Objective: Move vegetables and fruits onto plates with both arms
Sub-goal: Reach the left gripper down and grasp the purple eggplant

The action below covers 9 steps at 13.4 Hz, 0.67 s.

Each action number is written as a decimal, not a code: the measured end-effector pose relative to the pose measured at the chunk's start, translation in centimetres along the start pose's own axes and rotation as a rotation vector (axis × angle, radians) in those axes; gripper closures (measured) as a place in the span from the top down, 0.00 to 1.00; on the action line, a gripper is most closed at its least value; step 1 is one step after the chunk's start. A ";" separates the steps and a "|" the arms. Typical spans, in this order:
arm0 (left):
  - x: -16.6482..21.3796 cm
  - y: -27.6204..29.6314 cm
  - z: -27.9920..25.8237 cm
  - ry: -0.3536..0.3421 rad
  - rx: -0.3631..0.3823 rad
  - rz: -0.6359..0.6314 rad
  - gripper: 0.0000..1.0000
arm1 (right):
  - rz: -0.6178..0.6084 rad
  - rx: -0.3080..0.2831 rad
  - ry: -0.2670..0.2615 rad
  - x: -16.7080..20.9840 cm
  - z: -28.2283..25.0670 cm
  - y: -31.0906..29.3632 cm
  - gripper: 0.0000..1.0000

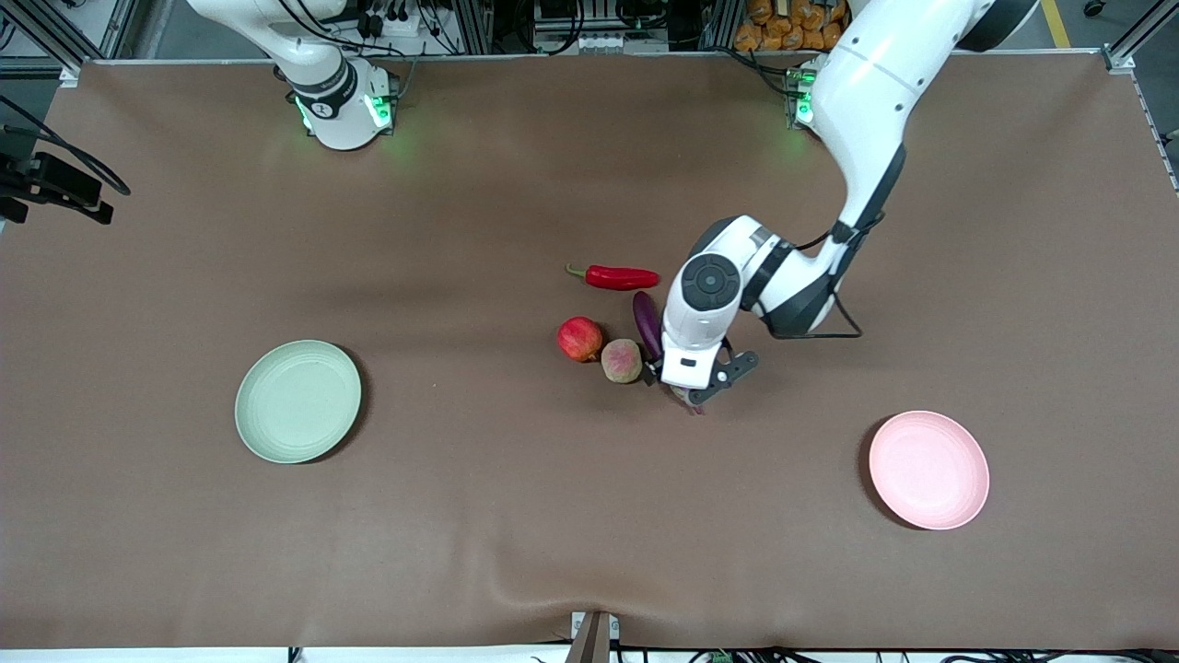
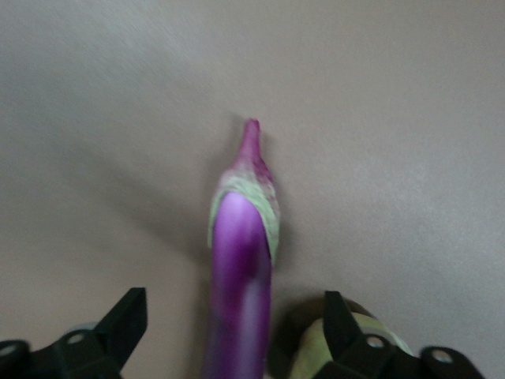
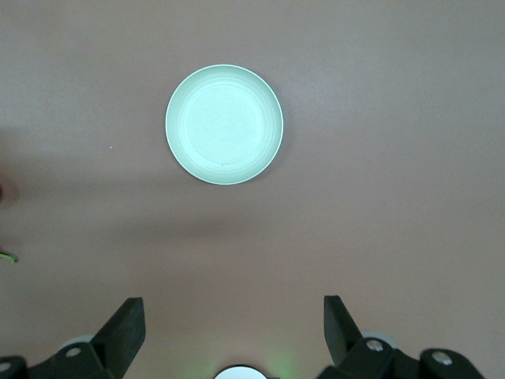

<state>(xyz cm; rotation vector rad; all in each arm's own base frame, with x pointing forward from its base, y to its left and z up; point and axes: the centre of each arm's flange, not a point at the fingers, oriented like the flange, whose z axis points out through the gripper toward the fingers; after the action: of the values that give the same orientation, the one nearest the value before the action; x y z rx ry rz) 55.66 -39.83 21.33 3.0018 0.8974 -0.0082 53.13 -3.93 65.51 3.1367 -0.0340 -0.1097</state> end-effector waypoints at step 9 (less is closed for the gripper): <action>0.3 0.2 1.7 0.007 0.020 0.031 0.36 | 0.003 0.000 -0.001 0.0 0.0 0.2 1.00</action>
<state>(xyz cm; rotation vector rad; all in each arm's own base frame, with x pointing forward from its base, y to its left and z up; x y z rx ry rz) 56.03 -39.83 19.61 3.0361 0.8557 -0.0061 53.11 -4.09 65.46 3.1367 -0.0389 -0.1116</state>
